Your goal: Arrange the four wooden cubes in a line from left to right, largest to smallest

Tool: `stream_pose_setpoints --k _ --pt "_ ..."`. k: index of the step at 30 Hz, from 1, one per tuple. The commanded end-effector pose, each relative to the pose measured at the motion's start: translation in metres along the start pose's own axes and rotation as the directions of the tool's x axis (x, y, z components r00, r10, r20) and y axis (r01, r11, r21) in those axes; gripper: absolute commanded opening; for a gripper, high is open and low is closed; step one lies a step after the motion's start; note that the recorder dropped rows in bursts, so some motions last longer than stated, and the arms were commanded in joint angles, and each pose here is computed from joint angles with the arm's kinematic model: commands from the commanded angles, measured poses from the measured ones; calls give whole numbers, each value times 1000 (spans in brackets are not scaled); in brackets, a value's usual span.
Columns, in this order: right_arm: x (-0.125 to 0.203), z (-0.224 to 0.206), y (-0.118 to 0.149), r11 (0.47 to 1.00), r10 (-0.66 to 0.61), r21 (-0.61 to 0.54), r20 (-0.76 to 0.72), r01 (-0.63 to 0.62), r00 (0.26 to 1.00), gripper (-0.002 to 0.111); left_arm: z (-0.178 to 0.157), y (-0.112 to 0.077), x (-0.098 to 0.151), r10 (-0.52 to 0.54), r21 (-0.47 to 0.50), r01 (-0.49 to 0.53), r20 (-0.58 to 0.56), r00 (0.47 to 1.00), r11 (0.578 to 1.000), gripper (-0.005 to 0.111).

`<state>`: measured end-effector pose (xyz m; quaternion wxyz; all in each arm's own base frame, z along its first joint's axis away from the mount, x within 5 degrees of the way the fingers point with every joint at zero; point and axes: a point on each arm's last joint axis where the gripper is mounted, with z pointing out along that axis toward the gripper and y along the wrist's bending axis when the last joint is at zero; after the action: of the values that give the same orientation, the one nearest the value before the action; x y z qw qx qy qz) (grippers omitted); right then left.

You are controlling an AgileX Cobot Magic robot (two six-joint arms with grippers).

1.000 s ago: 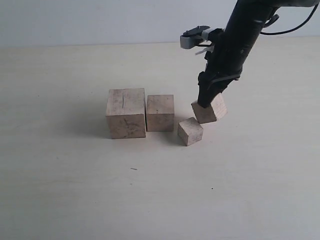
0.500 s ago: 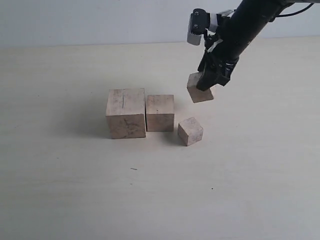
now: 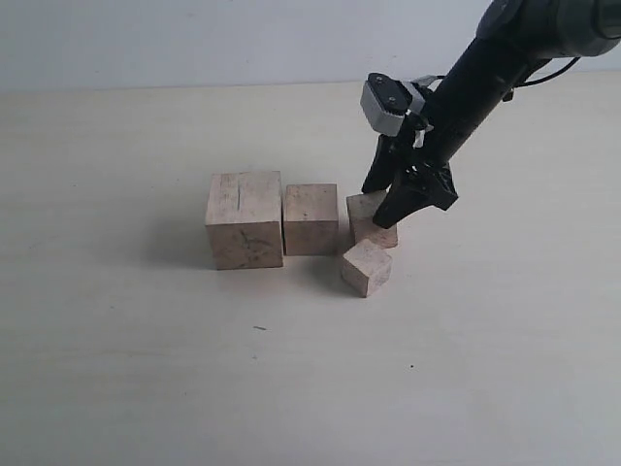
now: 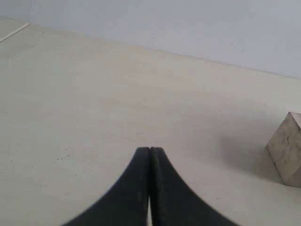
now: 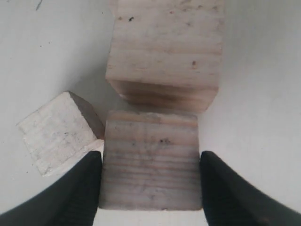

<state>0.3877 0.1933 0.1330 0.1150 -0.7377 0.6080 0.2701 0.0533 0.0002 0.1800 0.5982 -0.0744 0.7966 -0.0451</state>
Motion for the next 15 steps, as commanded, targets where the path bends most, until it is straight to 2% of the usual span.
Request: stream_pose_setpoints --k 1,9,15 --pt "3 3 0 1000 -7 -11 -7 7 1000 0 0 0 -1 -3 7 3 11 1000 1000 0" --pt "10 18 -9 999 23 45 4 -23 1000 0 0 0 -1 -3 7 3 11 1000 1000 0" --pt "11 22 -7 999 18 29 16 -18 1000 0 0 0 -1 -3 7 3 11 1000 1000 0"
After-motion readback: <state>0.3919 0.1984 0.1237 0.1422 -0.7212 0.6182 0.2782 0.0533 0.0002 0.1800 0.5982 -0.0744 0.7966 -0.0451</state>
